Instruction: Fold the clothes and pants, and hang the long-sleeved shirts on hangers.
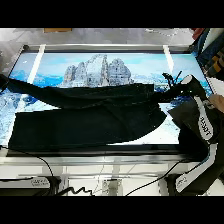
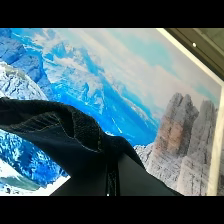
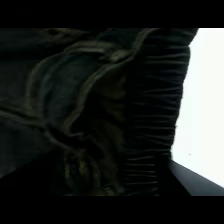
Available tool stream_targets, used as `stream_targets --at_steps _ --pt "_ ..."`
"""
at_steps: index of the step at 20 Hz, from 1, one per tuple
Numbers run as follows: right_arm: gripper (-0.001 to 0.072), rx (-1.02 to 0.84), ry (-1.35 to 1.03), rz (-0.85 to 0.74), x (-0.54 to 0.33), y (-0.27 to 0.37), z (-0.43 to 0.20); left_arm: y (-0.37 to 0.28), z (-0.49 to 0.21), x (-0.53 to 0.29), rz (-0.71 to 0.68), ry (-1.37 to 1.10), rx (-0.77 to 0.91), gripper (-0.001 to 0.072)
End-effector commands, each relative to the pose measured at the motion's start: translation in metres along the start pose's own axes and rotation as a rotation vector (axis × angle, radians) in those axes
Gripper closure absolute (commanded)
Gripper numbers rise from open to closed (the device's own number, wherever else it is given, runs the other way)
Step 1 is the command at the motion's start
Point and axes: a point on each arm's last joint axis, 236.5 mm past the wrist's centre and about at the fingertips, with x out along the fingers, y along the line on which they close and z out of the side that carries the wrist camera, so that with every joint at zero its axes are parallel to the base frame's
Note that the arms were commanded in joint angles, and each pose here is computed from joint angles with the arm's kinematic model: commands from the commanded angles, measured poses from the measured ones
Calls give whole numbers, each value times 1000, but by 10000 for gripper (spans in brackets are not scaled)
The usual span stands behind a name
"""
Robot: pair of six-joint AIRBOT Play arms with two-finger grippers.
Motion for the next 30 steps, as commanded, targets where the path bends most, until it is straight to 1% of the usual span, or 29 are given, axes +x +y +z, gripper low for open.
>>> stream_targets --at_steps 1,5,9,11,12,14,16,18,21,24,25,26,27,30 --pt "28 128 -89 -127 0 -26 20 0 0 0 0 1 1 685" --pt "30 218 -69 -112 13 -33 15 0 -1 0 -2 4 1 685" --pt "30 335 -36 30 23 -27 7 0 -1 0 -2 4 1 685" --pt "34 357 -11 88 20 -28 -1 0 -1 0 -2 4 2 685" --pt "56 353 10 132 19 -25 -6 0 -1 0 -1 4 2 685" --pt "69 347 74 251 16 -11 -21 2 -4 3 0 11 -2 685" --pt "70 339 149 376 17 10 -35 4 -9 6 -3 27 -8 685" --pt "70 320 184 448 20 24 -41 4 -17 9 -11 52 -13 685" --pt "70 239 127 478 22 30 -31 3 -18 9 -13 57 -13 685" --pt "72 243 89 464 22 22 -25 3 -18 9 -13 57 -13 685" --pt "96 249 68 449 25 19 -19 3 -18 9 -13 57 -13 685" --pt "97 253 43 430 28 18 -13 3 -18 9 -14 57 -13 685" --pt "108 250 20 429 31 21 -6 3 -18 9 -14 57 -13 685" --pt "108 225 -37 432 37 35 11 3 -18 9 -14 57 -13 685"
